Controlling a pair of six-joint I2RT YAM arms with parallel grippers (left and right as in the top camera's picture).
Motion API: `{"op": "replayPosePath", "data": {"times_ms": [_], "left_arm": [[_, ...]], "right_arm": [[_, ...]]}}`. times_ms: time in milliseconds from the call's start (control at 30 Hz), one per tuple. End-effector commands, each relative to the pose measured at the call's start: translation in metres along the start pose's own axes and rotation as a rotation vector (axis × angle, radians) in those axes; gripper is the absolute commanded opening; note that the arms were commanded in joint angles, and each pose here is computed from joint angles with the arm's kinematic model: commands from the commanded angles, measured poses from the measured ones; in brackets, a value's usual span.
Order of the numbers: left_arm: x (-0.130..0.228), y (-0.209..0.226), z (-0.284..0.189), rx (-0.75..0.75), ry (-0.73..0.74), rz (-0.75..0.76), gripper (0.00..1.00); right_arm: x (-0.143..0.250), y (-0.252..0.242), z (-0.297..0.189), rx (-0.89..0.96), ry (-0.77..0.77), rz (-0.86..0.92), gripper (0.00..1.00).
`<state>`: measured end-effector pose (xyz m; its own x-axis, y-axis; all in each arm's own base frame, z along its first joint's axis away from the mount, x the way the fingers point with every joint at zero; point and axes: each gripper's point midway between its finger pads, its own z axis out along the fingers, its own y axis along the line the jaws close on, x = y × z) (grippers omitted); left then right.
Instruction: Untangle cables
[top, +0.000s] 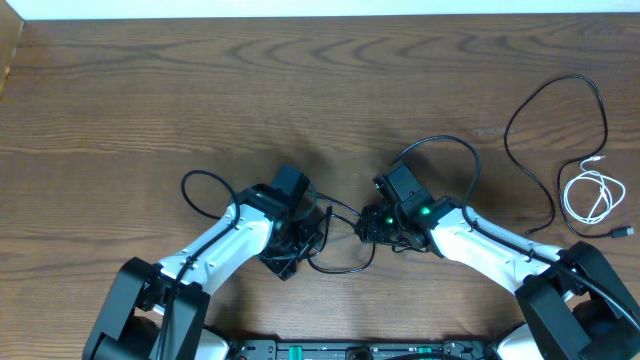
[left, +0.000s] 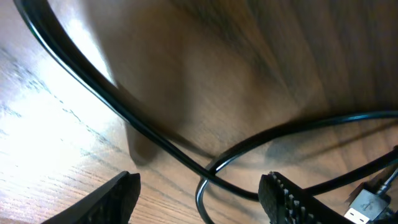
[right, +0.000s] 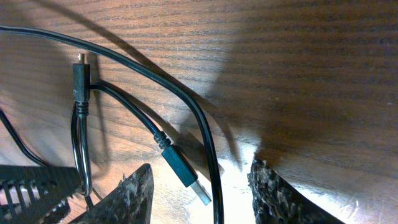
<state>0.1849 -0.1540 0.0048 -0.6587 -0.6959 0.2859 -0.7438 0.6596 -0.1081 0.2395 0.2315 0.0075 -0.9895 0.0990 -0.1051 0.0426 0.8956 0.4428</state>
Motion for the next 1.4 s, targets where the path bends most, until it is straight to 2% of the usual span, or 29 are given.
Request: {"op": "replayPosePath", "data": {"times_ms": [0,133,233,433,500,600,800,867,1033,1167,1233,1367], "left_arm": [[0.007,0.004,0.004,-0.026,0.002,0.014,0.60],[0.018,0.004,0.008,-0.041,0.002,0.020,0.59],[0.022,0.005,0.009,-0.049,-0.005,0.024,0.52],[0.025,0.004,0.010,-0.051,-0.008,0.038,0.51],[0.021,0.005,0.010,-0.056,-0.034,0.044,0.46],[0.017,0.005,0.010,-0.061,-0.052,0.124,0.41],[0.028,-0.019,0.007,0.051,0.010,0.528,0.41],[0.034,-0.026,0.004,0.099,0.044,0.599,0.41],[0.037,-0.037,-0.011,0.184,0.093,0.701,0.41],[0.036,-0.045,-0.029,0.280,0.122,0.762,0.42],[0.034,-0.049,-0.040,0.328,0.118,0.782,0.43],[0.020,-0.051,-0.068,0.411,0.050,0.787,0.44]], "right_arm": [[0.001,0.000,-0.001,0.005,-0.008,-0.004,0.48],[0.001,0.000,-0.001,0.005,-0.008,-0.004,0.49],[0.001,0.000,-0.001,0.005,-0.008,-0.004,0.49],[0.001,0.000,-0.001,0.005,-0.007,-0.004,0.51],[0.001,0.000,-0.001,0.005,-0.007,-0.004,0.51],[0.000,0.001,-0.001,0.003,-0.011,-0.027,0.51],[-0.014,0.024,-0.018,-0.125,-0.012,-0.145,0.51],[-0.022,0.029,-0.028,-0.140,-0.037,-0.165,0.59],[-0.029,0.028,-0.042,-0.142,-0.060,-0.206,0.70],[-0.024,0.023,-0.041,-0.125,-0.041,-0.251,0.72],[-0.021,0.021,-0.040,-0.119,-0.029,-0.248,0.72],[-0.016,0.026,-0.036,-0.105,-0.030,-0.289,0.81]]}}
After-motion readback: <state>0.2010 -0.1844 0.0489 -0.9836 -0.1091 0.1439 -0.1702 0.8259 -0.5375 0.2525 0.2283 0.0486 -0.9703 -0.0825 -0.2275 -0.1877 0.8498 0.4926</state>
